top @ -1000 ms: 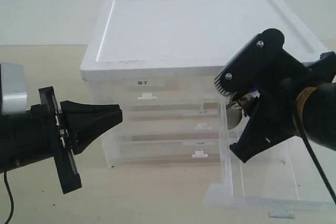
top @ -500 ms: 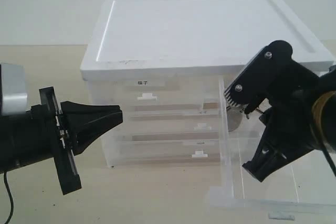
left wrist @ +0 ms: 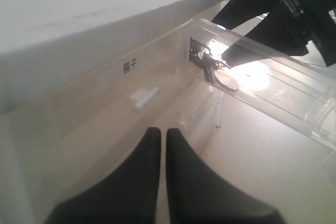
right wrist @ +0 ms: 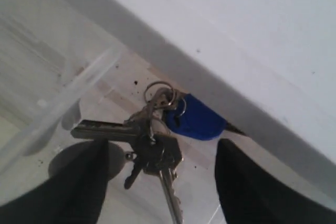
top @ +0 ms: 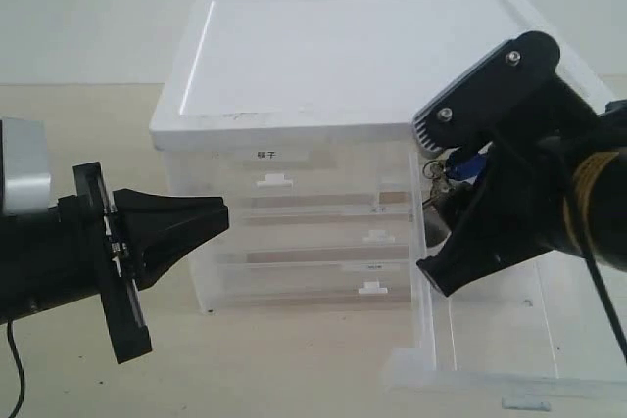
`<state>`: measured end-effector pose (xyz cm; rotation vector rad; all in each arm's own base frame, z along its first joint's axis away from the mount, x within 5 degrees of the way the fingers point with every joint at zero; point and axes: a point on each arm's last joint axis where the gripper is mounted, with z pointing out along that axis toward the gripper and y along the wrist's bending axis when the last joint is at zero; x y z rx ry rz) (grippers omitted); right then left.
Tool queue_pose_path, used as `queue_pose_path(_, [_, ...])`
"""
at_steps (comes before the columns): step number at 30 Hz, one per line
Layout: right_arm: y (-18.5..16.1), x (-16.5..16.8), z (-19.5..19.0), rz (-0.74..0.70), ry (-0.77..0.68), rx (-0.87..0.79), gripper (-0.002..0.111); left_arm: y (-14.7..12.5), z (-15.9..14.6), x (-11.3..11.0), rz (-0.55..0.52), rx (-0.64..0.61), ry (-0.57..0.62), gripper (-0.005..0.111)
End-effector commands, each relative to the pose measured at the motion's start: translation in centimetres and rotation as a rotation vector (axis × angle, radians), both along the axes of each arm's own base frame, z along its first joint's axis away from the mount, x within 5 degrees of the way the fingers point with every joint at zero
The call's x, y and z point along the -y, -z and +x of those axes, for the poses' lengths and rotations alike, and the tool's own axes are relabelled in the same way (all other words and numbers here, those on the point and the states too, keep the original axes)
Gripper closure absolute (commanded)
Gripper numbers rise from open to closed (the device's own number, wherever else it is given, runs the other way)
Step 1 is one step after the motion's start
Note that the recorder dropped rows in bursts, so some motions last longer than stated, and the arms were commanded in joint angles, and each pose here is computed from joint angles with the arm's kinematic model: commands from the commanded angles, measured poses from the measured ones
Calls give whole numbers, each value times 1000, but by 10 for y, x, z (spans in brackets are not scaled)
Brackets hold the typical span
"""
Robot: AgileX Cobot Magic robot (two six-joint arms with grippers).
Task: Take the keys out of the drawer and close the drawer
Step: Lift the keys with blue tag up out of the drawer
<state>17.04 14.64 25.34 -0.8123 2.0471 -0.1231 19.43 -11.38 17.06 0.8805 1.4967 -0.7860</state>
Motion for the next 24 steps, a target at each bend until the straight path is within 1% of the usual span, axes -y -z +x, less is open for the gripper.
queue_pose_path(1, [6, -5, 4, 1, 3, -8, 63, 0, 1, 1, -5, -7, 5, 102])
queue_pose_path(5, [3, -9, 4, 47, -33, 10, 63, 0, 1, 1, -5, -7, 5, 102])
queue_pose_path(6, [4, -10, 4, 45, -33, 9, 64, 0, 1, 1, -5, -7, 5, 102])
queue_pose_path(7, [4, -9, 4, 37, -27, 10, 68, 0, 1, 1, -7, -11, 4, 102])
queue_pose_path(9, [4, -5, 6, -1, -3, 19, 84, 0, 1, 1, -10, -16, 3, 102])
queue_pose_path(11, [4, -1, 6, -72, 1, 35, 108, 0, 1, 1, -10, -16, 3, 102])
queue_pose_path(14, [5, 4, 7, -127, 36, 35, 108, 0, 1, 1, -10, -16, 5, 102])
queue_pose_path(16, [4, 6, 6, -140, 32, 32, 108, 0, 1, 1, -13, -20, 3, 102])
queue_pose_path(18, [-7, 5, 3, -84, 15, 51, 108, 0, 0, 1, -11, -29, 19, 102])
queue_pose_path(21, [-32, 4, -6, 37, -70, 92, 108, 1, -7, 9, 12, -17, 104, 102])
queue_pose_path(22, [-39, 5, -9, 53, -103, 107, 108, 1, -9, 12, 19, -12, 137, 102])
queue_pose_path(24, [-55, 14, -17, 81, -123, 147, 108, -1, -13, 20, 27, 12, 186, 102])
